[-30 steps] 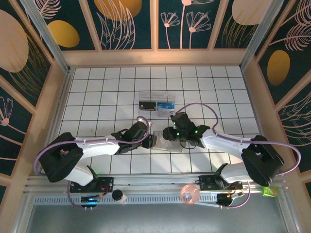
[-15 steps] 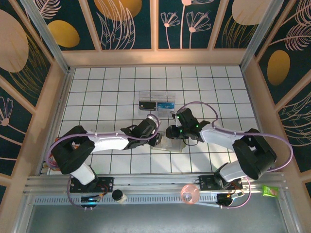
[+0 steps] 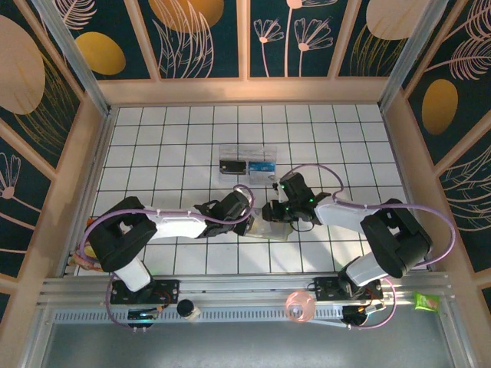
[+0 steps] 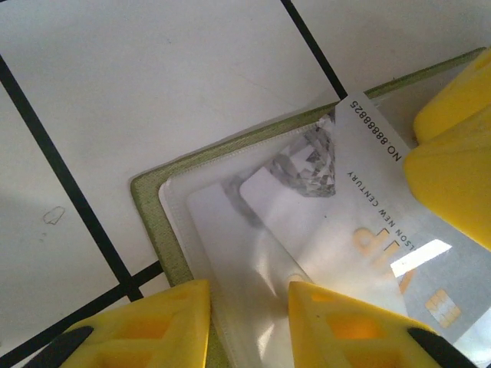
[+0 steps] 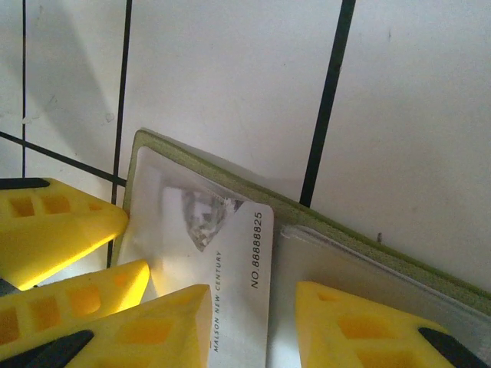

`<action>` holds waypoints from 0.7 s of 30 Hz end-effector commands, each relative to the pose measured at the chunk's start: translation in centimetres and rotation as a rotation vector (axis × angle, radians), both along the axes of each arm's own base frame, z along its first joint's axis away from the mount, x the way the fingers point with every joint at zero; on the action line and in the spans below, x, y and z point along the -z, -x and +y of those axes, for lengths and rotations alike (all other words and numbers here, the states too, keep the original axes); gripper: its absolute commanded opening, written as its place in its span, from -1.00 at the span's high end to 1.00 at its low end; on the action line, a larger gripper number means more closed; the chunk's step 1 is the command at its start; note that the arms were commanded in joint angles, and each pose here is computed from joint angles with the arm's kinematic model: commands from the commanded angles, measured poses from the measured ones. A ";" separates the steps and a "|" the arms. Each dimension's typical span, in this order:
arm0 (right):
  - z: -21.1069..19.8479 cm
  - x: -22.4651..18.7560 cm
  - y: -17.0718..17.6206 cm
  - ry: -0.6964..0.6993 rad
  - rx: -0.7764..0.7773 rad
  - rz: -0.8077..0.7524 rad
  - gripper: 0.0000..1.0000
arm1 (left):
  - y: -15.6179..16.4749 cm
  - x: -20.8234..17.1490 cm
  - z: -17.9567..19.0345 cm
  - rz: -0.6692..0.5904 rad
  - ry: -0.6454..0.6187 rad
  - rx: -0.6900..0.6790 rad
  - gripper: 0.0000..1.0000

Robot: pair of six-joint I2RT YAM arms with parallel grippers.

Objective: Take the credit cards out of the card holder

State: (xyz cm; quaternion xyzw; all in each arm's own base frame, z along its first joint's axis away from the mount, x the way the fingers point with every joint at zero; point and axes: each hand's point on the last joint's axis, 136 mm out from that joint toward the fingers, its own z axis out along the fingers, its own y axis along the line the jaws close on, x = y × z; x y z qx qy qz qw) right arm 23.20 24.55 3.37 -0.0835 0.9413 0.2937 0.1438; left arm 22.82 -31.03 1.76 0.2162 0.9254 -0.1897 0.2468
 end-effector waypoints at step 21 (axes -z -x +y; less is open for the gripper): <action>-1.6 0.6 0.4 -0.020 0.067 0.019 0.80 | 3.0 4.2 2.4 0.119 -0.106 -0.016 0.34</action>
